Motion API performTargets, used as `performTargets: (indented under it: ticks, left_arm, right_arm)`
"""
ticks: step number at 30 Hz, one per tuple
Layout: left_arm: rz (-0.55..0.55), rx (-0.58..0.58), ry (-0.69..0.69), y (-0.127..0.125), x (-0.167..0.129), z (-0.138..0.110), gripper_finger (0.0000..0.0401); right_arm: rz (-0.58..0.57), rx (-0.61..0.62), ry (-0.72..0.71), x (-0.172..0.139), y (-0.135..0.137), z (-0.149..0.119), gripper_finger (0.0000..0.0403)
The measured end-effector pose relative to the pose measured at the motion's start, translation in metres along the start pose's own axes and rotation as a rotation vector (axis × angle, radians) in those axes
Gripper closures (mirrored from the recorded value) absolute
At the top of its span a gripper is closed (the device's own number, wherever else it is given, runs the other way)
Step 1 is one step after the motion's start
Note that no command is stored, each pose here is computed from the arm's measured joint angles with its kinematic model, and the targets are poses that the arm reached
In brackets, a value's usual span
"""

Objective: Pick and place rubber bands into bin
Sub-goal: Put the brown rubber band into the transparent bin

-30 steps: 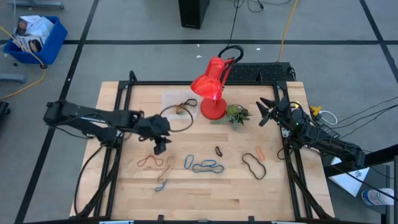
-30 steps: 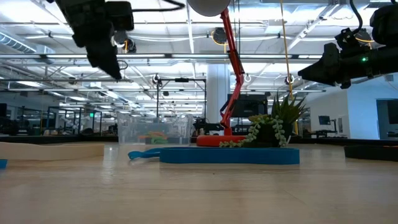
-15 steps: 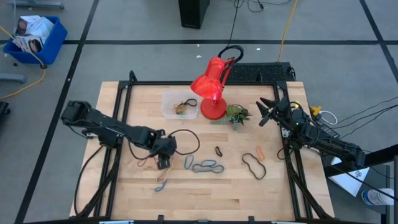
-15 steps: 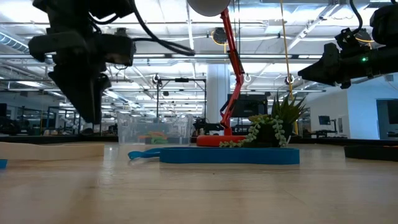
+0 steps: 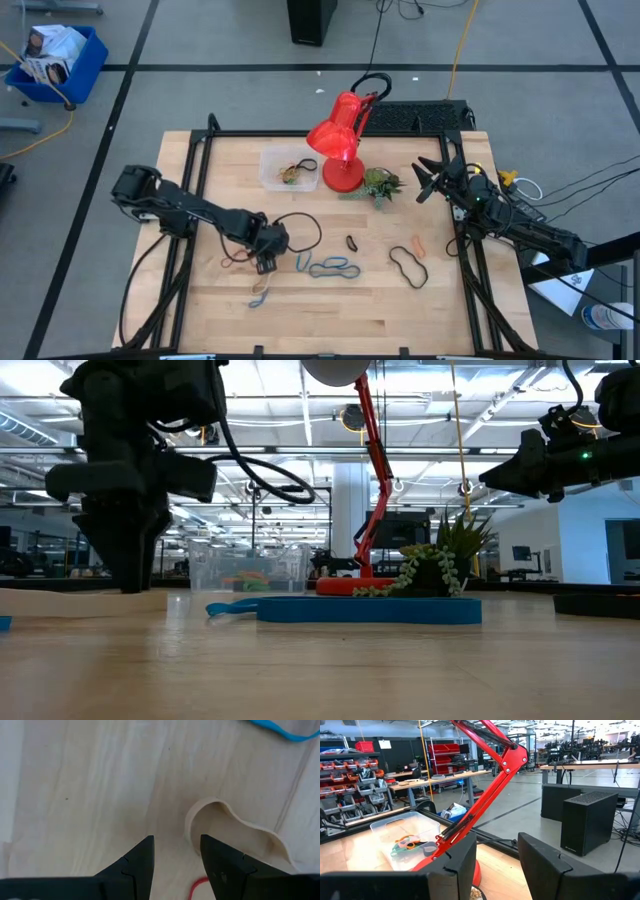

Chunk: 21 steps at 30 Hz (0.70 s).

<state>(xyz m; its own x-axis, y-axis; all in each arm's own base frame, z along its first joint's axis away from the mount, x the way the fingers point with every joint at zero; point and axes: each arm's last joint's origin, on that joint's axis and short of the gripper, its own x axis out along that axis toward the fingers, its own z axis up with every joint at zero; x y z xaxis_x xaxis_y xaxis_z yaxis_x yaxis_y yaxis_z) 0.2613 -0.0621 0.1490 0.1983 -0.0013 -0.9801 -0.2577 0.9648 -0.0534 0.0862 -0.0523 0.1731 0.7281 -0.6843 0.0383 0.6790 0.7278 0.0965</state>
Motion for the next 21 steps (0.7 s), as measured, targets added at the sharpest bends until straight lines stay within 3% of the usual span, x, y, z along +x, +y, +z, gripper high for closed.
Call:
performTargets:
  ticks: [10, 21]
  left_arm:
    - [-0.015, -0.012, -0.027, -0.002, 0.002, 0.003, 0.0250]
    - [-0.069, -0.007, -0.091, -0.006, 0.002, 0.010, 0.0389]
  right_arm:
    - [0.000, 0.000, 0.000, 0.000, 0.000, 0.000, 0.0261]
    - [0.000, 0.000, 0.000, 0.000, 0.000, 0.000, 0.0261]
